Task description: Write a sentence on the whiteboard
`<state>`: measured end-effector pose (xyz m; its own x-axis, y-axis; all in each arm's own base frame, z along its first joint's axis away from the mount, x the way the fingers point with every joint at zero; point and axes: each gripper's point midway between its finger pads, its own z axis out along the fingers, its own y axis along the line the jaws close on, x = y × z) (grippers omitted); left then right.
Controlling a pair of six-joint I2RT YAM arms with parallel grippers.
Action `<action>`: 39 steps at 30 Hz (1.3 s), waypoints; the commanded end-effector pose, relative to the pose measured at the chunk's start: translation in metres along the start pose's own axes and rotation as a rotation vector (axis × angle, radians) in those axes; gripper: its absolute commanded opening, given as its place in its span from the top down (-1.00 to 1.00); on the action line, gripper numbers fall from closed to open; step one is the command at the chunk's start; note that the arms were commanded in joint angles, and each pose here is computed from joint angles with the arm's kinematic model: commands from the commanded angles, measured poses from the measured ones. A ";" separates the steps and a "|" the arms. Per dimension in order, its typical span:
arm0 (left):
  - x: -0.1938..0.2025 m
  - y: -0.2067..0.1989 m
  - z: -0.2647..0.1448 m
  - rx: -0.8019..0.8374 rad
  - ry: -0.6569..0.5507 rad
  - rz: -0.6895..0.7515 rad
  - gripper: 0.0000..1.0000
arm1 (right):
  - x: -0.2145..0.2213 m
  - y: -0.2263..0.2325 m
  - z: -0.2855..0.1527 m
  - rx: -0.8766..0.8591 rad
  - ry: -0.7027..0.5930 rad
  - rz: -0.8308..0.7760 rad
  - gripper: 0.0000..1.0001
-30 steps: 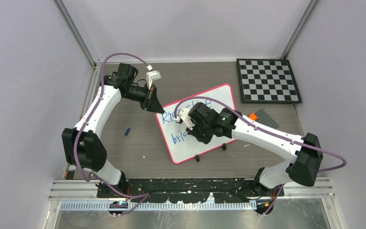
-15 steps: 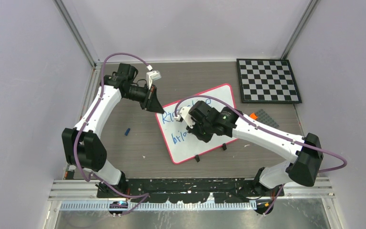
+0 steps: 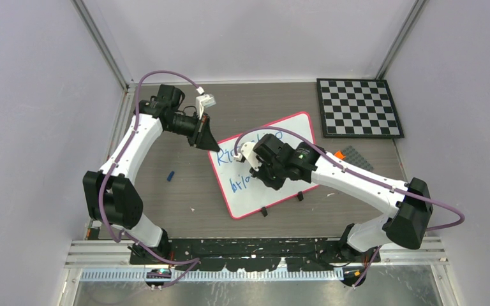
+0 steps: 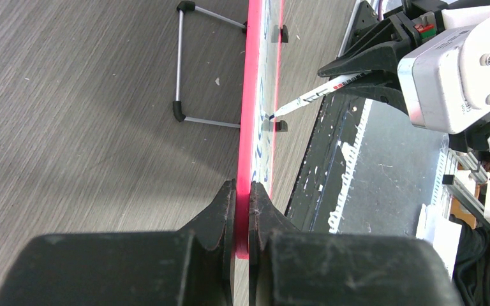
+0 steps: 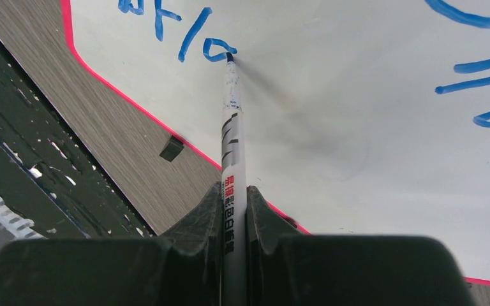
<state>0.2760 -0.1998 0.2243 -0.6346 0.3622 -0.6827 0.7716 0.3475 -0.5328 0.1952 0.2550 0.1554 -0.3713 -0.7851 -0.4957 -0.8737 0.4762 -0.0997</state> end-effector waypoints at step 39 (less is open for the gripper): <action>0.006 0.018 0.005 -0.068 0.044 0.030 1.00 | 0.007 0.022 0.025 -0.079 0.023 -0.013 0.99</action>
<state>0.2759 -0.1998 0.2242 -0.6344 0.3625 -0.6827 0.7718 0.3466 -0.5332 0.1625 0.2478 0.1155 -0.3825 -0.8329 -0.4000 -0.9084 0.4181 -0.0019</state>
